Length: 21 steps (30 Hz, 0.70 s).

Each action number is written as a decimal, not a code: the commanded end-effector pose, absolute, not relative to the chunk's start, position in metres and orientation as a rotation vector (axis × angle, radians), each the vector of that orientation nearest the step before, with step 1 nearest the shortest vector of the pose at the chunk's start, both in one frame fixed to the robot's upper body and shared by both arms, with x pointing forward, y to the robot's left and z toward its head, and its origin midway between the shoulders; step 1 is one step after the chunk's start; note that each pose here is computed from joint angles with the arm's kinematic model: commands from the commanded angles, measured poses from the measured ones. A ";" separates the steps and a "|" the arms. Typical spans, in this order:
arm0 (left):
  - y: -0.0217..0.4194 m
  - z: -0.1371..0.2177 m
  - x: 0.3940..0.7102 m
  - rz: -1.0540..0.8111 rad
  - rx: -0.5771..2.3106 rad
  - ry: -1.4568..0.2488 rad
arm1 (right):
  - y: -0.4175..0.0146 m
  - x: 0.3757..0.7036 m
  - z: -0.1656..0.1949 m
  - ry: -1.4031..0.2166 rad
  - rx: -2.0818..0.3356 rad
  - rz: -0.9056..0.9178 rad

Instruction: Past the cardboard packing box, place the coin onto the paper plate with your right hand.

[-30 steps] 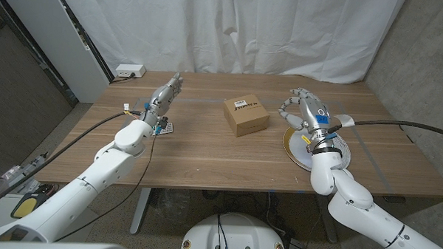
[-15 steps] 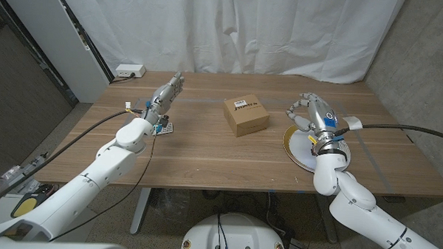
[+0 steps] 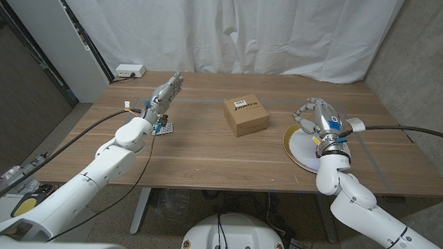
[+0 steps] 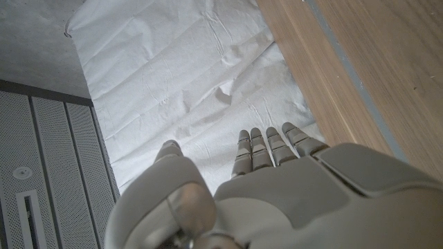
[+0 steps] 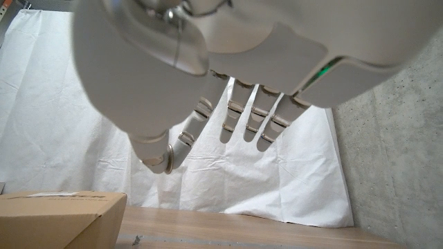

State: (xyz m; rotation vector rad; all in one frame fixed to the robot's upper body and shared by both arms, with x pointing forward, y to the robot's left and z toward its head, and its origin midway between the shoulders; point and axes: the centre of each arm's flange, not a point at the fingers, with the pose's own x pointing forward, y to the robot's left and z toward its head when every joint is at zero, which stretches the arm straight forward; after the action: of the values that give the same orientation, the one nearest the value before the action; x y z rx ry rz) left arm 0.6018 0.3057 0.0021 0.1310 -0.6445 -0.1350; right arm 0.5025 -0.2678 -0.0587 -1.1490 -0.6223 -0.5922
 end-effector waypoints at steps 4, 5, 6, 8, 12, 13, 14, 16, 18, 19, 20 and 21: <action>0.308 -0.007 0.597 -0.116 0.119 -0.639 | -0.291 0.502 -0.069 -0.509 -1.198 -0.613; 0.308 -0.008 0.597 -0.116 0.118 -0.639 | -0.292 0.502 -0.069 -0.502 -1.201 -0.613; 0.308 -0.008 0.597 -0.116 0.114 -0.640 | -0.293 0.502 -0.070 -0.492 -1.201 -0.612; 0.307 -0.010 0.596 -0.115 0.108 -0.638 | -0.294 0.502 -0.071 -0.481 -1.198 -0.609; 0.305 -0.012 0.598 -0.133 0.115 -0.620 | -0.294 0.503 -0.074 -0.469 -1.215 -0.619; 0.304 -0.012 0.598 -0.134 0.117 -0.622 | -0.295 0.503 -0.076 -0.464 -1.211 -0.622; 0.304 -0.012 0.599 -0.133 0.119 -0.624 | -0.295 0.504 -0.077 -0.459 -1.210 -0.627; 0.305 -0.012 0.599 -0.126 0.114 -0.623 | -0.297 0.505 -0.078 -0.448 -1.207 -0.626; 0.305 -0.011 0.599 -0.127 0.112 -0.619 | -0.298 0.505 -0.079 -0.437 -1.202 -0.627; 0.306 -0.010 0.600 -0.132 0.121 -0.614 | -0.299 0.505 -0.079 -0.433 -1.204 -0.625; 0.306 -0.009 0.600 -0.136 0.130 -0.613 | -0.300 0.506 -0.080 -0.427 -1.206 -0.625; 0.306 -0.009 0.600 -0.138 0.136 -0.615 | -0.300 0.506 -0.081 -0.422 -1.210 -0.624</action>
State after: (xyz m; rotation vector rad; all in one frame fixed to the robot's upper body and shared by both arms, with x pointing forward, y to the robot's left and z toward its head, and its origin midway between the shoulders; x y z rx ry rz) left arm 0.5980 0.3064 -0.0087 0.1142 -0.6316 -0.1247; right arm 0.5036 -0.2918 -0.0727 -1.2010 -0.4853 -0.6146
